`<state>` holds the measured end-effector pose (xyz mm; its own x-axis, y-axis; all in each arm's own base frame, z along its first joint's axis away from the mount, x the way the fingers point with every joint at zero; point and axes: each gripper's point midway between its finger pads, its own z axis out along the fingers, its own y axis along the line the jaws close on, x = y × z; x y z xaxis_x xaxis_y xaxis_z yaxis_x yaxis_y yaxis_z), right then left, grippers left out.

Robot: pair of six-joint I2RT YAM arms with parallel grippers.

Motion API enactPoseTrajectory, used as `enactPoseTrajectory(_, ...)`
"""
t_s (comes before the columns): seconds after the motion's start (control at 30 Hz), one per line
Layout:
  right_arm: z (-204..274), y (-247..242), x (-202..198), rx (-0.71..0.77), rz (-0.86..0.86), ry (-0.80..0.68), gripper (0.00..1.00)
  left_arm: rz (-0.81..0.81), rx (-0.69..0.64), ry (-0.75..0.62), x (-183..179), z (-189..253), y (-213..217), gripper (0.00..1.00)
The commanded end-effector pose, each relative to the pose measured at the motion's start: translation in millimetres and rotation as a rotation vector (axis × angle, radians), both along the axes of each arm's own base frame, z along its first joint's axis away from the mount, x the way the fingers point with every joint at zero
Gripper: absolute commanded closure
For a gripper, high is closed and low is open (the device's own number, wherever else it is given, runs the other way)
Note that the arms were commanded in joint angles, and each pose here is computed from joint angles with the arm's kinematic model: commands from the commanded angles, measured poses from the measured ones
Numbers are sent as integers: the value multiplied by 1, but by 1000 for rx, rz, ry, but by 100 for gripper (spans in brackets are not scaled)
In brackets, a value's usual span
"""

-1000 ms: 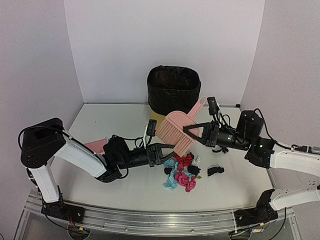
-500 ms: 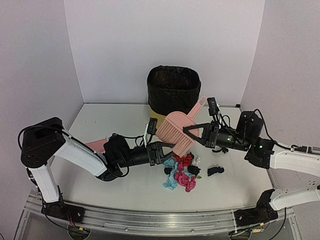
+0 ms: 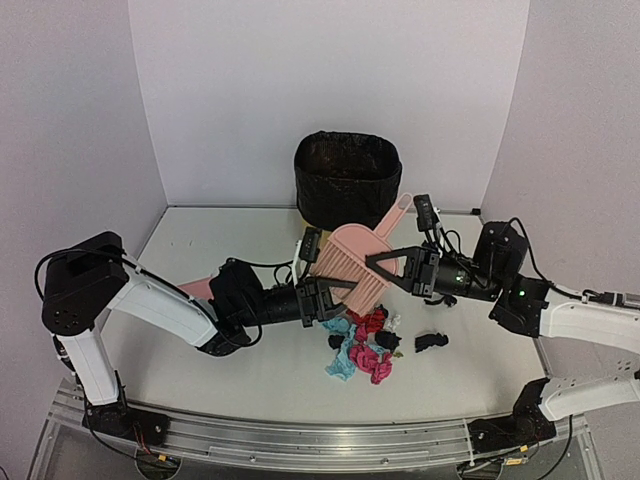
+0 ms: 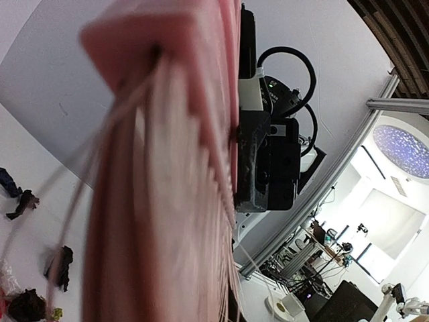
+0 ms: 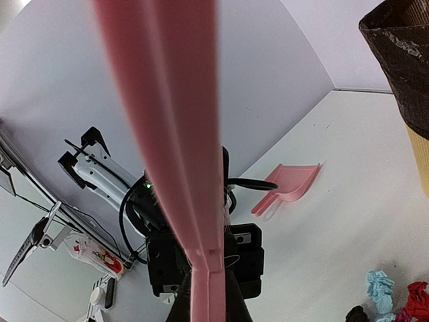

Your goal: Sweep away the paper scraps from the table

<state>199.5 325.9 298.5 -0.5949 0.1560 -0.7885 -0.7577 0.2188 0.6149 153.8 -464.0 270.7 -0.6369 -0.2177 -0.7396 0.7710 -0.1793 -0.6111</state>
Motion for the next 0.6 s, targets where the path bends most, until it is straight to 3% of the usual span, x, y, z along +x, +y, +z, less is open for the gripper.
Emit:
enactPoseTrajectory(0.0,5,2,-3,11,17,-12,100,-49,-427,-286,-36,112,45,100)
enactPoseTrajectory(0.13,3,0,-3,6,9,-9,96,-63,-356,-265,-31,102,31,100)
enactPoseTrajectory(0.3,-4,-6,-3,-11,-19,0,70,15,-273,-240,-18,86,25,100)
enactPoseTrajectory(0.43,-7,-12,-1,-25,-54,6,57,56,-235,-241,-13,80,27,100)
enactPoseTrajectory(0.57,-6,-19,-2,-44,-83,-13,34,82,-136,-262,-10,66,24,100)
